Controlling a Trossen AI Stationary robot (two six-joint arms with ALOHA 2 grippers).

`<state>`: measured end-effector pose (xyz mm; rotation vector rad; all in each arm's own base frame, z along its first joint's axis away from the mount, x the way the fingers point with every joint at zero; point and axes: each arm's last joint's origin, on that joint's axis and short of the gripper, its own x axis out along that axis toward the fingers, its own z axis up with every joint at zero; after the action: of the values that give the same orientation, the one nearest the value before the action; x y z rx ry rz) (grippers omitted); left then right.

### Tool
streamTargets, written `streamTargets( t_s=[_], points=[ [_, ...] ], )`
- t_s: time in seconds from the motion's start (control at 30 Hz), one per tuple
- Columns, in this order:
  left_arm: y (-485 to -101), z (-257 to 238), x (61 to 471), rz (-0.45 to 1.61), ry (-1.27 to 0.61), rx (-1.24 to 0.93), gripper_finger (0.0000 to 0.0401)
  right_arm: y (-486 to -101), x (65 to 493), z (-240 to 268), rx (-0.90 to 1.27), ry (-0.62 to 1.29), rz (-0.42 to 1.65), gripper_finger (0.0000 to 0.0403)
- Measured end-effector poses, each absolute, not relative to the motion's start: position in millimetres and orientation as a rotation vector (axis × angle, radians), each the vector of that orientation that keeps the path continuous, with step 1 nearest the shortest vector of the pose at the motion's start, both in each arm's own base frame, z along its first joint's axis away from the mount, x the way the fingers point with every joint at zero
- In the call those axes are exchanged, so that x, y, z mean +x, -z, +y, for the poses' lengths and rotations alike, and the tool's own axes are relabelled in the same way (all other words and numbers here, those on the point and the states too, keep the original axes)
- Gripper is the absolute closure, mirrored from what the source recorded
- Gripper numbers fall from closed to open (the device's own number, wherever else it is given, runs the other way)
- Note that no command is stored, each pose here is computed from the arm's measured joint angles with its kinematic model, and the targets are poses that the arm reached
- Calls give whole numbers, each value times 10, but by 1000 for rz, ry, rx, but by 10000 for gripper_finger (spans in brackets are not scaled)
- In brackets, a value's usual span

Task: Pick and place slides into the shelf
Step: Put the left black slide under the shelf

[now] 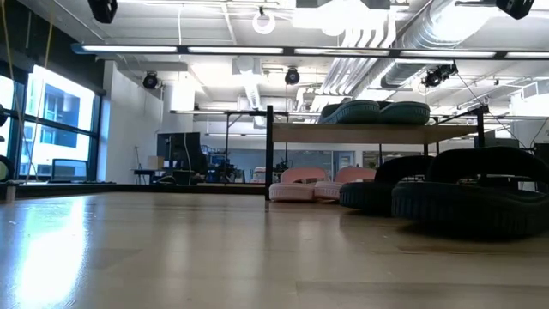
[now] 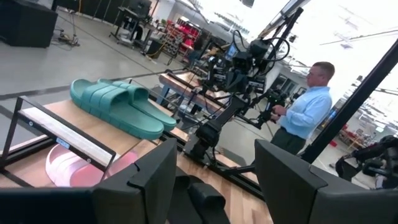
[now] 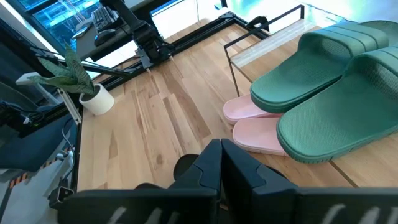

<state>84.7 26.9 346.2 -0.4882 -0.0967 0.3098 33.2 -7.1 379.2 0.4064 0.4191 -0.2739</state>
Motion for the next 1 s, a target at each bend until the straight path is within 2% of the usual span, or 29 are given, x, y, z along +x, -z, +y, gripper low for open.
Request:
streamTargets(
  t_s=[1.0],
  points=[
    [-3463,269,846,-95,-310,-468,203,-3792,332,-71,406,274,419,401]
  ],
)
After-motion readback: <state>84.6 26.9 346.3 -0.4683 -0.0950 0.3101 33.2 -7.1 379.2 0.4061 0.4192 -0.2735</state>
